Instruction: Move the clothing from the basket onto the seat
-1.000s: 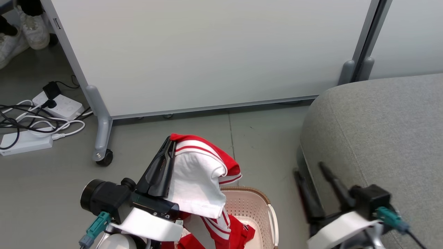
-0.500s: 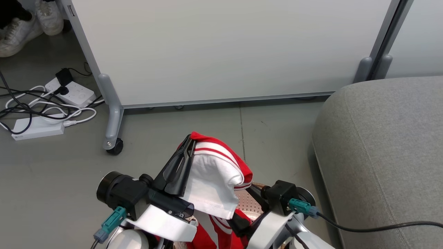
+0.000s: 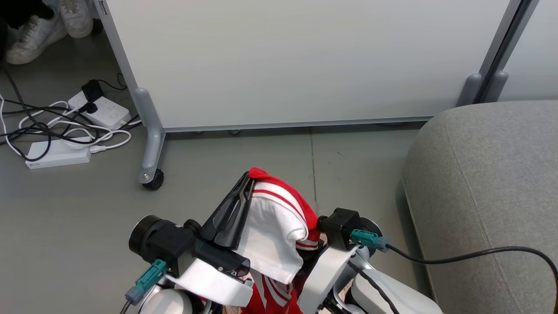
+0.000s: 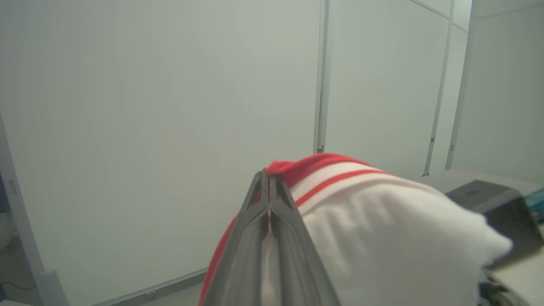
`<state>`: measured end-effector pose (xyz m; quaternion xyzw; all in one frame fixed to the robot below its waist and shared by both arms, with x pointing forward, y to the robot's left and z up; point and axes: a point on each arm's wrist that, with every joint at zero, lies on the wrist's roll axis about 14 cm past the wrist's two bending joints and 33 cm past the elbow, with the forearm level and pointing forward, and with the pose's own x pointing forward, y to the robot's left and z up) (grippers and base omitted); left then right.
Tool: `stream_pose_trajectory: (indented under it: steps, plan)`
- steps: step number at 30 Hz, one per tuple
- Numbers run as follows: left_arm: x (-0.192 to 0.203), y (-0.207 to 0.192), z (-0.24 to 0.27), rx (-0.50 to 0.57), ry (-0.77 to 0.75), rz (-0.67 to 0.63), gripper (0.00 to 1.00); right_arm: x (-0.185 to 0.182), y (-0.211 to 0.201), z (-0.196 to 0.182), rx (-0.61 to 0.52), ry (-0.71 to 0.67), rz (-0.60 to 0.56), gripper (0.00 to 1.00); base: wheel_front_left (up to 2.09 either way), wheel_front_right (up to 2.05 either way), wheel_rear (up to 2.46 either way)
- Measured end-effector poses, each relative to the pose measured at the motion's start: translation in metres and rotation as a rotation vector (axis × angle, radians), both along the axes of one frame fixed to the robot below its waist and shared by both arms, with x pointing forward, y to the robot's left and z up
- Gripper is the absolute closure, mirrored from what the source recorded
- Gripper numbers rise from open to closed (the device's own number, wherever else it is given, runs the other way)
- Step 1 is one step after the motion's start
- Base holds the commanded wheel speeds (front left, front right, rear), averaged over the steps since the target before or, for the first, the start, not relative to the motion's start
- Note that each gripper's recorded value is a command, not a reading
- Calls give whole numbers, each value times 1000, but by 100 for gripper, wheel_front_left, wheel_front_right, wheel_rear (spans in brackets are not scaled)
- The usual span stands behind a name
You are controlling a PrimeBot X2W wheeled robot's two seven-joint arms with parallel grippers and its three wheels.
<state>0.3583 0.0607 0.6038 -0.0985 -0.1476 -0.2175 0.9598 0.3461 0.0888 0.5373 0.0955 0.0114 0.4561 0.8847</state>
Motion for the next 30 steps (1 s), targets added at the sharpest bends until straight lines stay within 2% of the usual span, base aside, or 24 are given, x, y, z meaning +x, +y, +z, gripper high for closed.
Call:
stream_pose_trajectory:
  steps: [2,4,5,12,16,22,30]
  plan:
    - [1,1,-3,7,10,5,96,2,-1,1,7,4,-4,100,0,0,0]
    - [2,0,-4,10,16,7,38,5,-3,3,14,4,-15,100,0,0,0]
    - [3,0,-4,10,16,10,0,7,-6,3,19,5,-25,100,0,0,0]
    - [3,-5,0,35,-6,-2,0,34,-36,15,53,-10,-152,100,0,0,0]
    - [-3,-24,-7,89,11,-84,0,49,-62,19,61,-26,-241,100,0,0,0]
    - [-19,-53,-36,170,89,-221,0,62,-109,5,36,-7,-381,100,0,0,0]
    - [-33,-76,-62,223,157,-334,0,64,-156,-12,-3,25,-511,100,0,0,0]
